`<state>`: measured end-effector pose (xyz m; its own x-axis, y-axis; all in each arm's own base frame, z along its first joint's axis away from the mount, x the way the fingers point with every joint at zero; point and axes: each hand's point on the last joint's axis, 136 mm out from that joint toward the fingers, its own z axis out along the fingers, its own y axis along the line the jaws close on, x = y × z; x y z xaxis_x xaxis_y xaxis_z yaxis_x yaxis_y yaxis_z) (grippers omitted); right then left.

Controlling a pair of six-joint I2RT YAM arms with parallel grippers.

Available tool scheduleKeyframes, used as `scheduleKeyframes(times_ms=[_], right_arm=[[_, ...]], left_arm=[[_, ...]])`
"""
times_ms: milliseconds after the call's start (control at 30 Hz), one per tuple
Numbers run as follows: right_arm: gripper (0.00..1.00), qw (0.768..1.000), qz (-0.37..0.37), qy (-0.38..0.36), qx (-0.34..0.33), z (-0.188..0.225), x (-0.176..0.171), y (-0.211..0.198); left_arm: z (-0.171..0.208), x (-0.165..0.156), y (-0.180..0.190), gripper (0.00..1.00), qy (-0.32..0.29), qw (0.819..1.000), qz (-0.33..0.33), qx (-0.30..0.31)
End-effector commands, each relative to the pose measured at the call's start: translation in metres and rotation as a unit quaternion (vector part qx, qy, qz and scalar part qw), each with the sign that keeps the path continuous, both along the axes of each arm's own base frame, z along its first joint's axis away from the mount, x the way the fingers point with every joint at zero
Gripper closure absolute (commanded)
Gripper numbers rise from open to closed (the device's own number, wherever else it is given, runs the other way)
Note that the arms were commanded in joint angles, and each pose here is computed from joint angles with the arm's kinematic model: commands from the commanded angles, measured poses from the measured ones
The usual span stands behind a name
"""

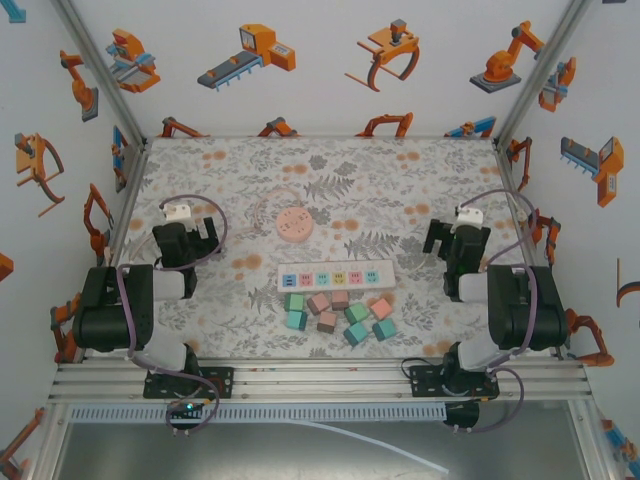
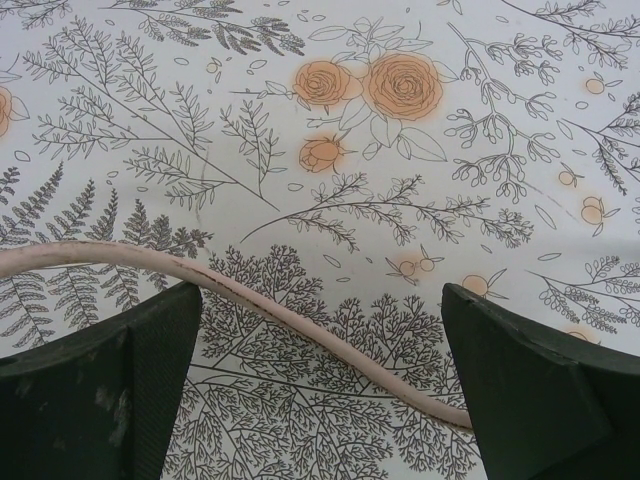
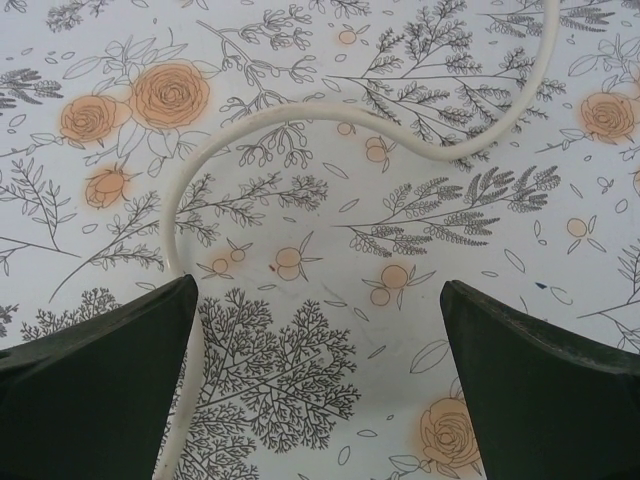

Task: Pull the plug off the socket

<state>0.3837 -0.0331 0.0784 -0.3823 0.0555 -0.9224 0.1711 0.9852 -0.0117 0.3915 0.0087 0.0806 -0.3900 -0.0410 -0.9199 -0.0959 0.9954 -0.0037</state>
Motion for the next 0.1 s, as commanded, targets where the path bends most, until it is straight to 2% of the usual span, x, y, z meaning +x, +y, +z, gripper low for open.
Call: scheduleKeyframes(times_ms=[0,67], right_arm=[[0.01,1.000,0.009,-0.017,-0.003,0.0106,0.0093,0.0023],[0.01,1.000,0.004,-0.017,-0.004,0.0098,0.0080,0.0008]], left_arm=[[0.0084,0.0066,-0.0032,0.03,-0.011,1.000,-0.007,0.004],[0.0084,0.0064,-0.0031,0.03,-0.010,1.000,-0.007,0.004]])
